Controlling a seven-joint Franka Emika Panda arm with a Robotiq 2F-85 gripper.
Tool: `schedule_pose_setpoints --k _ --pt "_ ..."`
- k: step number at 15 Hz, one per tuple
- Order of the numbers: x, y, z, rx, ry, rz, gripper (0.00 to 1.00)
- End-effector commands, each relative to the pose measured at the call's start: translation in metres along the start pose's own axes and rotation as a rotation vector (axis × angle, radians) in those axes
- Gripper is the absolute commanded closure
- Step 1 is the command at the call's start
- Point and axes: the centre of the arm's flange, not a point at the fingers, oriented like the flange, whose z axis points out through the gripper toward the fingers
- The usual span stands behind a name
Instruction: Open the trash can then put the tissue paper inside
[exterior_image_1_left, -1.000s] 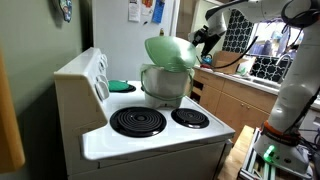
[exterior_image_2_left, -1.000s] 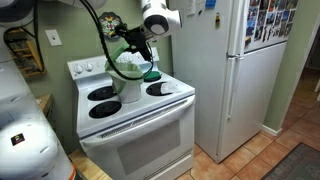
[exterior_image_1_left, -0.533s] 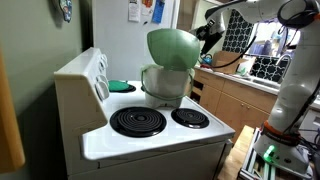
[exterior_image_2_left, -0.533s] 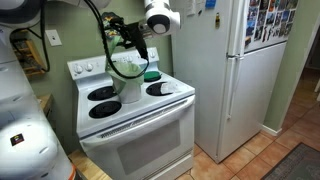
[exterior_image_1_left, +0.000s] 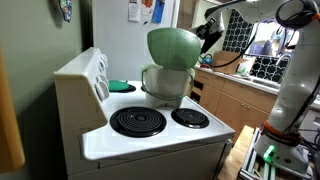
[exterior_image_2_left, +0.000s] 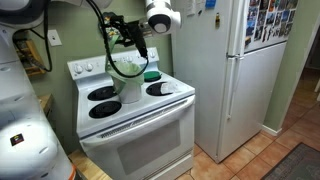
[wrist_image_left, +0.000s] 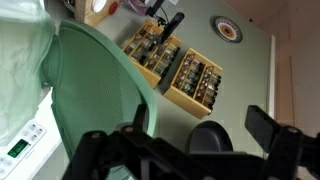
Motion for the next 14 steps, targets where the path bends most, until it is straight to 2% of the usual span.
schedule_pose_setpoints --k 1,4,7,10,14 --pt "0.007 -0.013 -0.003 0.044 -0.013 -0.036 0.00" --pt "0.008 -0.013 -0.002 0.051 -0.030 -0.015 0.00" --pt "0.010 -0.006 -0.002 -0.030 -0.006 0.042 0.00" --pt "0.010 -0.006 -0.011 -0.128 0.061 0.059 0.00" --pt "0.012 -0.006 -0.020 -0.205 0.107 0.077 0.00"
